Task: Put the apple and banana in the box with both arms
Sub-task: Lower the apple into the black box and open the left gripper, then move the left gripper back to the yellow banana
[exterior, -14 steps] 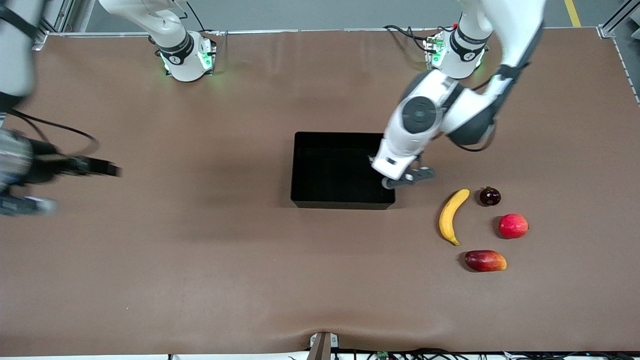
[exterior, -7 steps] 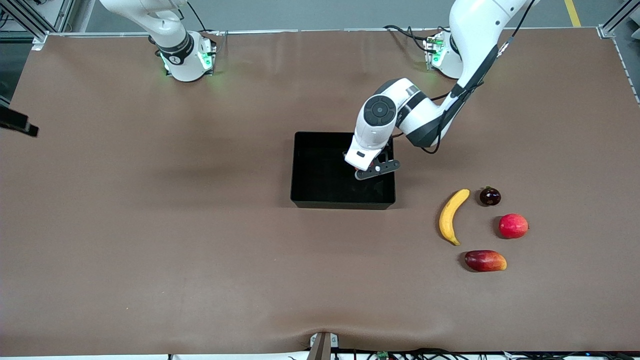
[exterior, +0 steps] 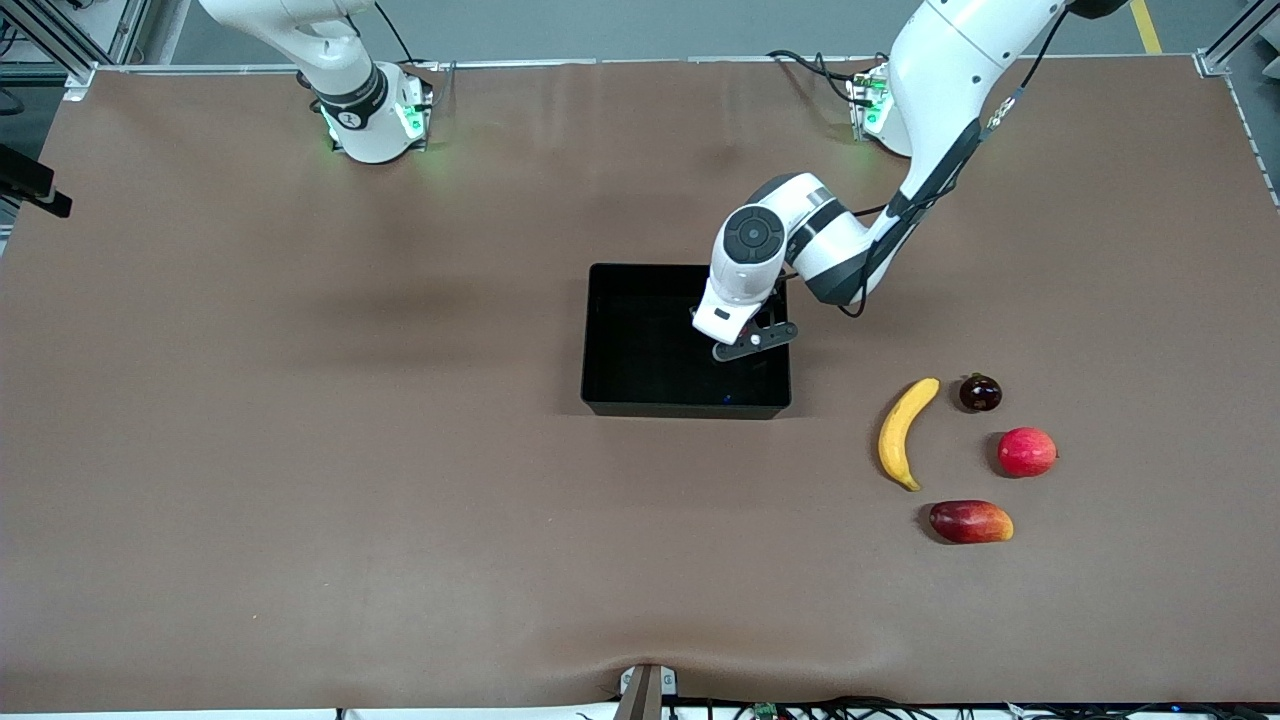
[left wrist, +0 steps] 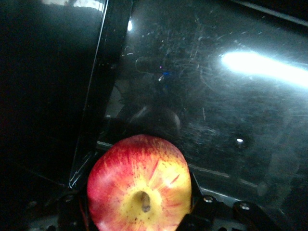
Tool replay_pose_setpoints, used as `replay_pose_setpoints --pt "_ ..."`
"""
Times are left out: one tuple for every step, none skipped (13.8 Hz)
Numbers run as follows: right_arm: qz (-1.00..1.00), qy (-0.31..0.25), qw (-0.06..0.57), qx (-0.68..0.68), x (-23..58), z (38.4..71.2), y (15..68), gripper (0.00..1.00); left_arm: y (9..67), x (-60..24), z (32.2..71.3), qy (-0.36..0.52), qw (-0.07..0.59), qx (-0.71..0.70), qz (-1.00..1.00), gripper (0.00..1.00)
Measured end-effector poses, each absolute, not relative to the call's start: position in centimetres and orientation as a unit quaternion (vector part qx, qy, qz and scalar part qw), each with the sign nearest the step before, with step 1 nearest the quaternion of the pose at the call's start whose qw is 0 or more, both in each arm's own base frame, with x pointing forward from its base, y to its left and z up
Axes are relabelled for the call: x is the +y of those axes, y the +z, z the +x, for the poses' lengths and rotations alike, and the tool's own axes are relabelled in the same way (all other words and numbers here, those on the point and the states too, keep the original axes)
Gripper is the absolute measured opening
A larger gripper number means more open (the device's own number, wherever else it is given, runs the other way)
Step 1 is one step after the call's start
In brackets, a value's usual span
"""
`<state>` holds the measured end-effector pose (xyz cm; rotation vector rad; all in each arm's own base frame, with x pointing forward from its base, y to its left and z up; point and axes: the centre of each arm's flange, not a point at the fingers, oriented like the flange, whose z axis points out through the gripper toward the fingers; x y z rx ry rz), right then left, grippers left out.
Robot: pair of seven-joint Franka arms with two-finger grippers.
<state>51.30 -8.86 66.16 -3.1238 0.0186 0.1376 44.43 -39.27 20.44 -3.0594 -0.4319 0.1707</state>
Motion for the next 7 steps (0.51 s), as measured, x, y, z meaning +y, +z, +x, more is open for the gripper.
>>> replay_pose_setpoints --pt "-0.999 0.041 0.007 0.004 -8.7 51.4 66.1 1.0 20.0 -39.2 44.3 0.057 0.026 -0.141 -0.988 0.72" --pt "-0.999 0.038 0.006 0.002 -8.5 51.5 66.2 1.0 19.8 -39.2 44.3 0.058 0.026 -0.146 -0.987 0.74" --pt "-0.999 0.036 0.006 -0.001 -8.2 51.6 66.2 1.0 19.8 -39.2 44.4 0.057 0.025 -0.152 -0.986 0.79" --pt "-0.999 0.035 0.006 -0.003 -8.0 51.6 66.3 1.0 20.1 -39.3 44.7 0.054 0.023 -0.159 -0.986 0.88" --pt "-0.999 0.034 0.006 -0.003 -8.0 51.7 66.3 1.0 20.5 -39.5 45.0 0.049 0.02 -0.165 -0.985 0.98" --pt "-0.999 0.033 0.006 -0.002 -8.1 51.7 66.3 1.0 21.3 -39.5 45.5 0.044 0.018 -0.171 -0.984 1.0" --pt "-0.999 0.031 0.005 -0.002 -8.1 51.7 66.3 1.0 22.4 -39.6 46.0 0.037 0.018 -0.178 -0.983 1.0"
